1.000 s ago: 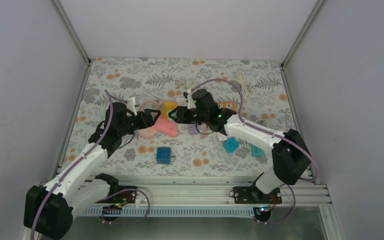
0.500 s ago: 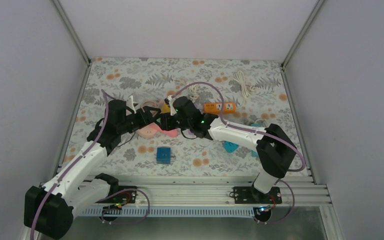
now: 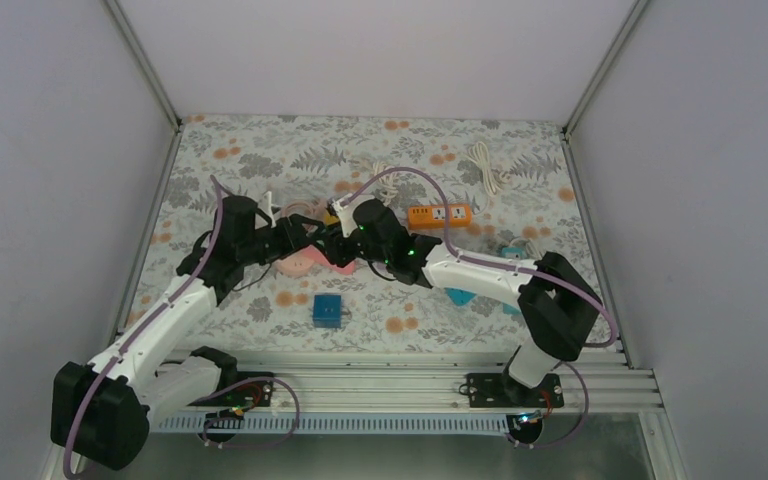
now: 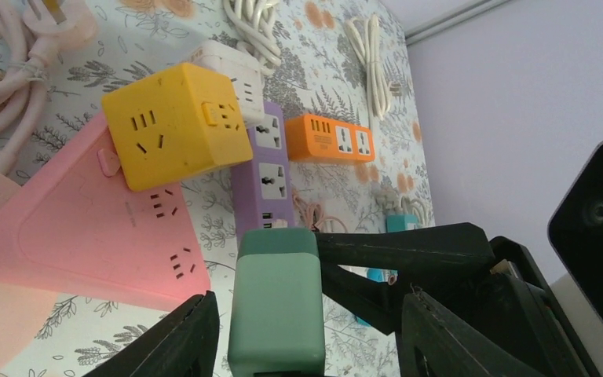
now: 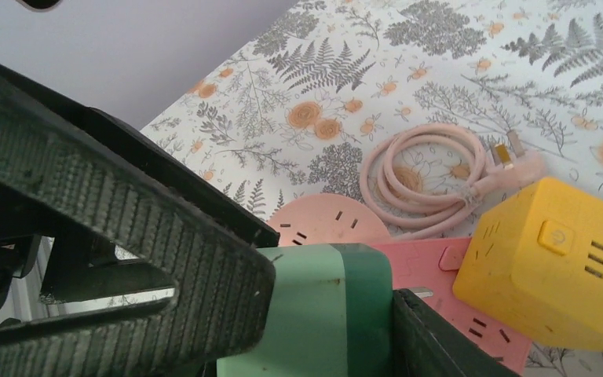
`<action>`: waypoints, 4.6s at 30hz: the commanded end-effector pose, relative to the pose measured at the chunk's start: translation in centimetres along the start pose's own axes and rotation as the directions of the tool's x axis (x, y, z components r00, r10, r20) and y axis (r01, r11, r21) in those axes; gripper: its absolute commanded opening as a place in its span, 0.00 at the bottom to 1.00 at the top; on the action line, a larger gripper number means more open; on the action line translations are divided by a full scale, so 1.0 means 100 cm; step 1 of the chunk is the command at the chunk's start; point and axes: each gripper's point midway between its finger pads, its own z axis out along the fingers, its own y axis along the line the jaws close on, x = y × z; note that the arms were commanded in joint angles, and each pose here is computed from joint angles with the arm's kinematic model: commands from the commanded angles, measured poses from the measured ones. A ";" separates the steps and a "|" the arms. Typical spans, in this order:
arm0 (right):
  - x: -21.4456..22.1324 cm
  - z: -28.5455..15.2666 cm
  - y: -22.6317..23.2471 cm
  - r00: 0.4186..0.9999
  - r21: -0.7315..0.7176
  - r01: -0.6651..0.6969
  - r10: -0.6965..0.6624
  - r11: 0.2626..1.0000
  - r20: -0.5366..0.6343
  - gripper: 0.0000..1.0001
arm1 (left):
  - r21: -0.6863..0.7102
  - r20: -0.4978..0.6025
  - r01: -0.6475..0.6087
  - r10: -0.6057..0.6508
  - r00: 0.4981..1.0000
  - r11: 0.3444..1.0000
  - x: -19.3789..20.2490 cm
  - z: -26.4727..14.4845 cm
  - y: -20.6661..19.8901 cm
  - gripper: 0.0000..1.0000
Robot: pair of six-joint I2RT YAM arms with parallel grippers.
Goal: Insert the plug
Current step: Pick up the plug from the center of the board, then insert the plug into the socket.
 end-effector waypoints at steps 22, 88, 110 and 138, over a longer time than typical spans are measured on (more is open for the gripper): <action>-0.039 -0.026 0.016 0.982 -0.056 0.113 -0.103 0.992 0.157 0.71 | 0.025 -0.038 -0.042 0.043 0.998 0.999 -0.002 0.005 -0.007 0.22; -0.120 -0.133 0.039 0.776 -0.709 -0.431 0.631 0.559 0.025 0.26 | 0.525 0.140 -0.303 0.270 0.953 0.796 -0.007 -0.072 -0.148 0.59; -0.085 -0.115 -0.002 0.760 -0.491 -0.520 0.641 0.699 0.107 0.95 | 0.155 0.172 -0.257 0.230 0.958 0.954 -0.024 -0.057 -0.086 0.20; 0.036 -0.027 -0.085 0.906 0.248 -0.382 0.413 0.890 -0.087 0.78 | -0.623 -0.097 -0.175 0.146 0.984 0.763 -0.013 -0.014 0.095 0.15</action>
